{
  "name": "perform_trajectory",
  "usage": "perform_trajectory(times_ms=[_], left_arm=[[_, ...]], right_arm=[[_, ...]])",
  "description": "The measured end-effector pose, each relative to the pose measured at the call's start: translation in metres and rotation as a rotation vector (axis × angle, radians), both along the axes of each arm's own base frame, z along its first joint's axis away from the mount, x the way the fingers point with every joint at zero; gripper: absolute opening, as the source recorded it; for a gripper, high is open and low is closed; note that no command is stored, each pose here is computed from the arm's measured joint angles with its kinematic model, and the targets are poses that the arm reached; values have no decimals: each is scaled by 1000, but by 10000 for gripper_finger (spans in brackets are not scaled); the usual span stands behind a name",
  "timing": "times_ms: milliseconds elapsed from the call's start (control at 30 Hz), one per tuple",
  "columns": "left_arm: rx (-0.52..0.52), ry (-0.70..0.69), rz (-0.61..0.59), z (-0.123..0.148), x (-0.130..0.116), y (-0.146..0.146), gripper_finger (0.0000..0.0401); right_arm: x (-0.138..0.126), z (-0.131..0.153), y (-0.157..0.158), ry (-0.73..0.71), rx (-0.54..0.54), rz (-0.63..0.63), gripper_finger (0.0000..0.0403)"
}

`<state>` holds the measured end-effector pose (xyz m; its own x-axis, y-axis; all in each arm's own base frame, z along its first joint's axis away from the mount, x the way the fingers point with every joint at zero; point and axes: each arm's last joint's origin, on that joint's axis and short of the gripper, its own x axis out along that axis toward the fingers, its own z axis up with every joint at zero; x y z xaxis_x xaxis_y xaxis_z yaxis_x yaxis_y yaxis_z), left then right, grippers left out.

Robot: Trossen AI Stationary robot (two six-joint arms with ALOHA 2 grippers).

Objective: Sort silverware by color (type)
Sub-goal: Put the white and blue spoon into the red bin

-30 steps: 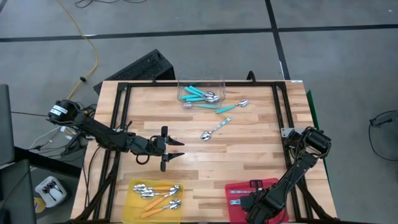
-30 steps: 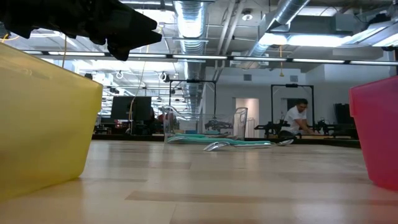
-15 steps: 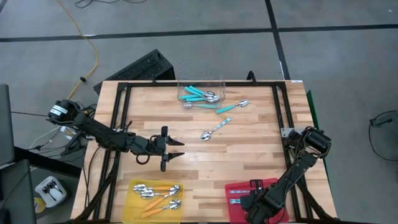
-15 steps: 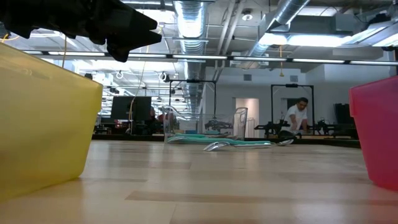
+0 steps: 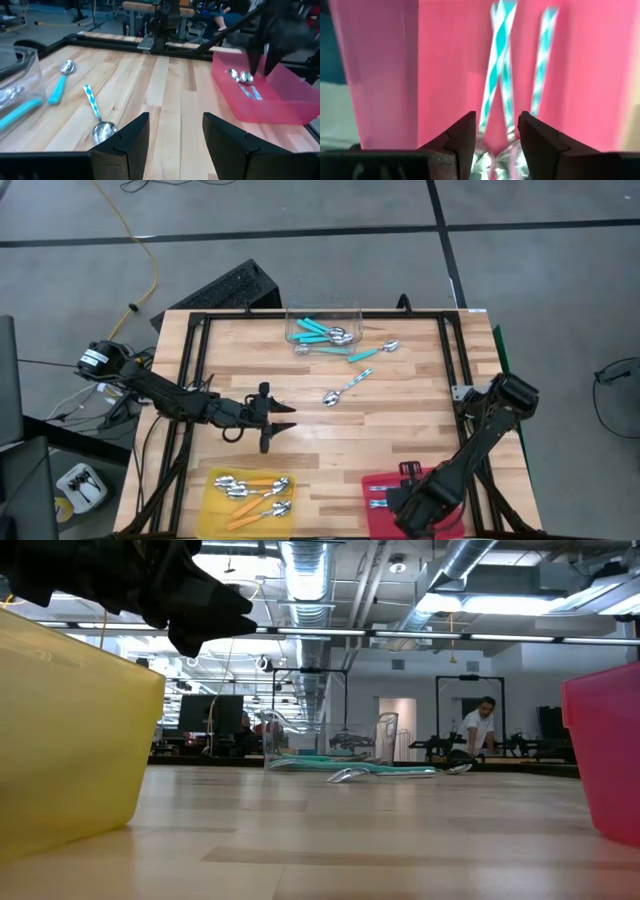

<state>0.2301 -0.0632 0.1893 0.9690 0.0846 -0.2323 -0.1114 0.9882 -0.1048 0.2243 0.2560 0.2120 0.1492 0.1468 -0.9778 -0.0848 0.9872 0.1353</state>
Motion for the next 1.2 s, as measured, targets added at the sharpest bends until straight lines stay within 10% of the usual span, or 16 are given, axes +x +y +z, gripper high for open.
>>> perform_trajectory(times_ms=[467,1200], left_arm=[[5,7,16,-1,0,1,167],[-13,21,23,-2,-1,1,167]], right_arm=[[17,70,-66,-396,-187,112,169],[93,62,-235,-444,-276,177,169]])
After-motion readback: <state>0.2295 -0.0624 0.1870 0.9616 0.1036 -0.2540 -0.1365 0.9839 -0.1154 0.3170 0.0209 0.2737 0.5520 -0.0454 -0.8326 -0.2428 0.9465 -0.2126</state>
